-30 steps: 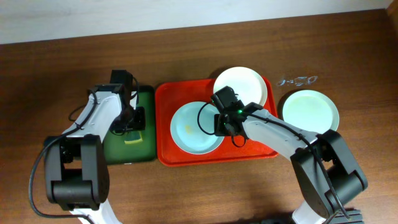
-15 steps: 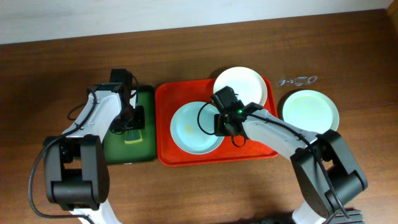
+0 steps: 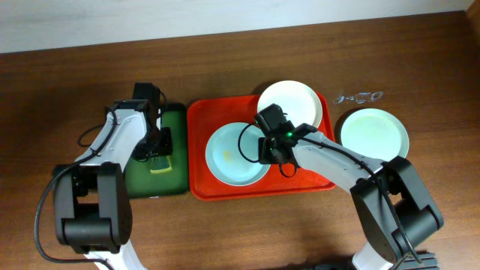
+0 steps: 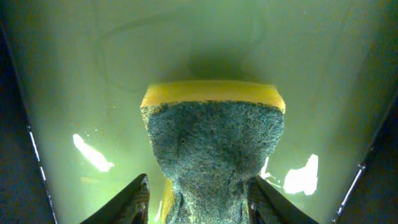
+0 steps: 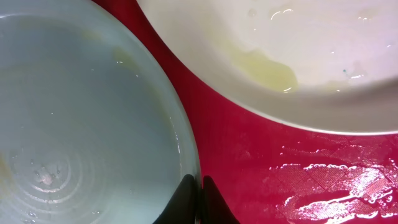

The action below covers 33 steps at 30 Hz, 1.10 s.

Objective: Clean dirty plates on tray and stack at the side
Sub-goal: 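Lower left gripper onto the sponge in the green tray and grasp it, then lift the sponge with left gripper and carry it over the light blue plate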

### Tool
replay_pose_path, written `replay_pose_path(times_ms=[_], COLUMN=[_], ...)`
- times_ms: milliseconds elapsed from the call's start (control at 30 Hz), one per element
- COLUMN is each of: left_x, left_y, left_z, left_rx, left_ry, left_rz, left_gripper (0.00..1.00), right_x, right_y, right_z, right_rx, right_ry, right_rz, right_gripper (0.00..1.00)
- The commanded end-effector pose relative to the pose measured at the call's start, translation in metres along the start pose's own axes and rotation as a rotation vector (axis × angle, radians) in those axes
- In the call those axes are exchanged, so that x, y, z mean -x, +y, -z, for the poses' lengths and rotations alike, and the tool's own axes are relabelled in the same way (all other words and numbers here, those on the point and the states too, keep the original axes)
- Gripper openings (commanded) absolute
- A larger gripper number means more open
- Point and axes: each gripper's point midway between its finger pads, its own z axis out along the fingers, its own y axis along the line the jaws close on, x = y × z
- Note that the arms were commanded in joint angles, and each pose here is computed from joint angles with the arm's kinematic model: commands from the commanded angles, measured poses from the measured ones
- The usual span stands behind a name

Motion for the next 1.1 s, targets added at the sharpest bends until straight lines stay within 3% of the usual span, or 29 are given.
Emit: replay_pose_path(times_ms=[0,200,433,533,633,900,1033,1067], left_x=[0.006,0.004,-0.002,0.000,0.009,0.034,0.033,0.032], left_y=[-0.002,-0.004,-0.004,-0.004,-0.004,0.002,0.003,0.003], left_z=[0.009,0.002,-0.010,-0.008,0.013,0.118,0.125,0.125], left_rx=[-0.018,-0.027,-0.026,-0.028,-0.037,-0.082,-0.079,-0.079], left_ry=[-0.030,-0.030,-0.028,-0.037,-0.089,-0.405,-0.422,-0.420], left_rz=[0.017,0.015,0.015,0.015,0.018,0.005,-0.024,-0.024], left_gripper=[0.42,0.29,0.29,0.00,0.00,0.00,0.00,0.00], right_x=[-0.004,-0.004,-0.004,-0.004,-0.004,-0.015,-0.019,-0.018], right_y=[-0.005,-0.005,-0.005,-0.005,-0.004,0.013,0.019,0.018], right_z=[-0.005,-0.005,-0.005,-0.005,-0.005,-0.004,-0.003,-0.003], right_rx=[-0.019,-0.019,-0.019,-0.019,-0.015,0.086,0.117,0.113], right_ry=[0.012,0.012,0.012,0.012,0.015,0.077,0.103,0.099], right_rz=[-0.006,-0.006,-0.006,-0.006,-0.006,-0.009,-0.043,-0.043], right_gripper=[0.05,0.05,0.05,0.05,0.04,0.04,0.04,0.24])
